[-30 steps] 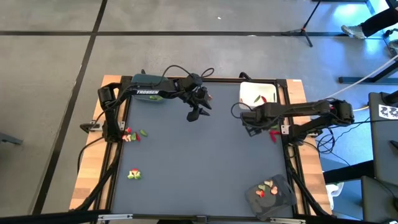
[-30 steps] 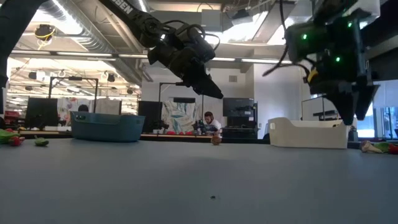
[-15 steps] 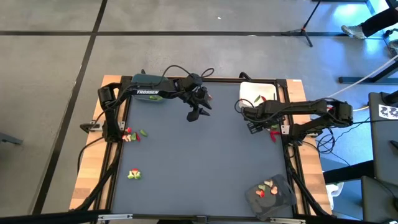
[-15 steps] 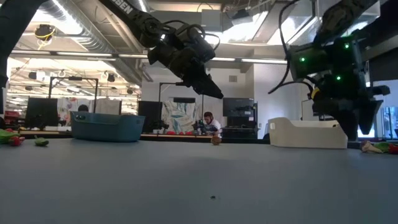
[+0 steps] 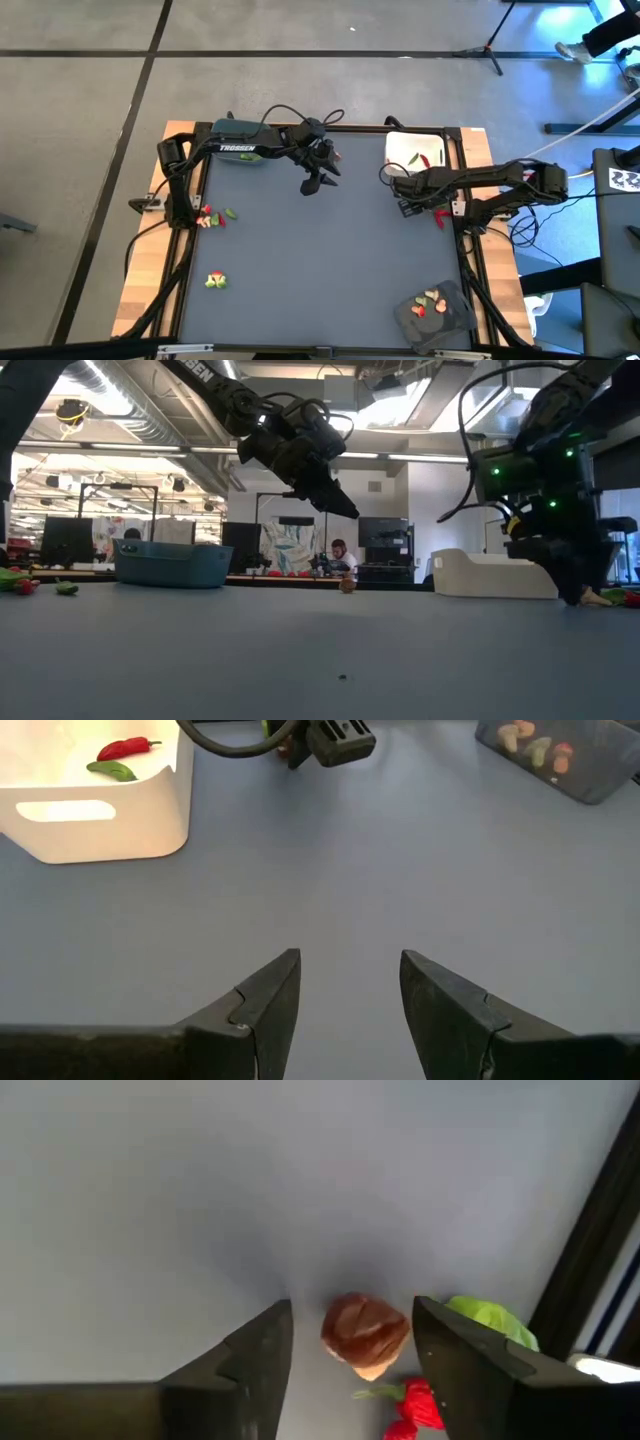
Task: Sort produce into baskets
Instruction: Put the brown mushroom into the black bin
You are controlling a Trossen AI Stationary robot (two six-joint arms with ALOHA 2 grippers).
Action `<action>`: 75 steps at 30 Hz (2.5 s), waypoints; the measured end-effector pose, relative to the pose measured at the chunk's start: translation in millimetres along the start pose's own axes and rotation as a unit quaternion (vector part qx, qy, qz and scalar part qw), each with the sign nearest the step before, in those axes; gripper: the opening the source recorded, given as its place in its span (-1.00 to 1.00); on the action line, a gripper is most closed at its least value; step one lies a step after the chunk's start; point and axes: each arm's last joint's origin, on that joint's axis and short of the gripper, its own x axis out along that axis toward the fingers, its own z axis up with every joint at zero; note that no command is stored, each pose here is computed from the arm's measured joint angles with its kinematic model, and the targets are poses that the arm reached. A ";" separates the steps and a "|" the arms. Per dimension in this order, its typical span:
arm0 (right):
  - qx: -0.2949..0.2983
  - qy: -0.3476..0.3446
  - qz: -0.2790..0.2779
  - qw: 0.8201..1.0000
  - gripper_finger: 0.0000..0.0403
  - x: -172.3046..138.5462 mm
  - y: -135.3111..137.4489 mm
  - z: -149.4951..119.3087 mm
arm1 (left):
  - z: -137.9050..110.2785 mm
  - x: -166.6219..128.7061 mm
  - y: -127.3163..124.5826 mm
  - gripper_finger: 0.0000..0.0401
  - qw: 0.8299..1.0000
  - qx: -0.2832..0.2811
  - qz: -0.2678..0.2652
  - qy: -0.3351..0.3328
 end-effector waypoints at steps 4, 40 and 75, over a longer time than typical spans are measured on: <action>-0.001 -0.001 0.002 1.000 -0.18 1.6 -0.2 -0.8 | 0.0 0.0 0.0 -0.16 1.000 0.000 0.000 0.000; -0.145 0.014 0.166 0.975 -0.72 -108.0 64.4 -58.7 | -0.1 0.0 0.0 -0.16 1.000 -0.013 0.000 0.000; -0.065 0.152 0.145 0.976 -0.38 -103.8 51.6 -243.8 | 3.7 2.2 -2.8 -0.16 1.000 0.006 0.000 -0.010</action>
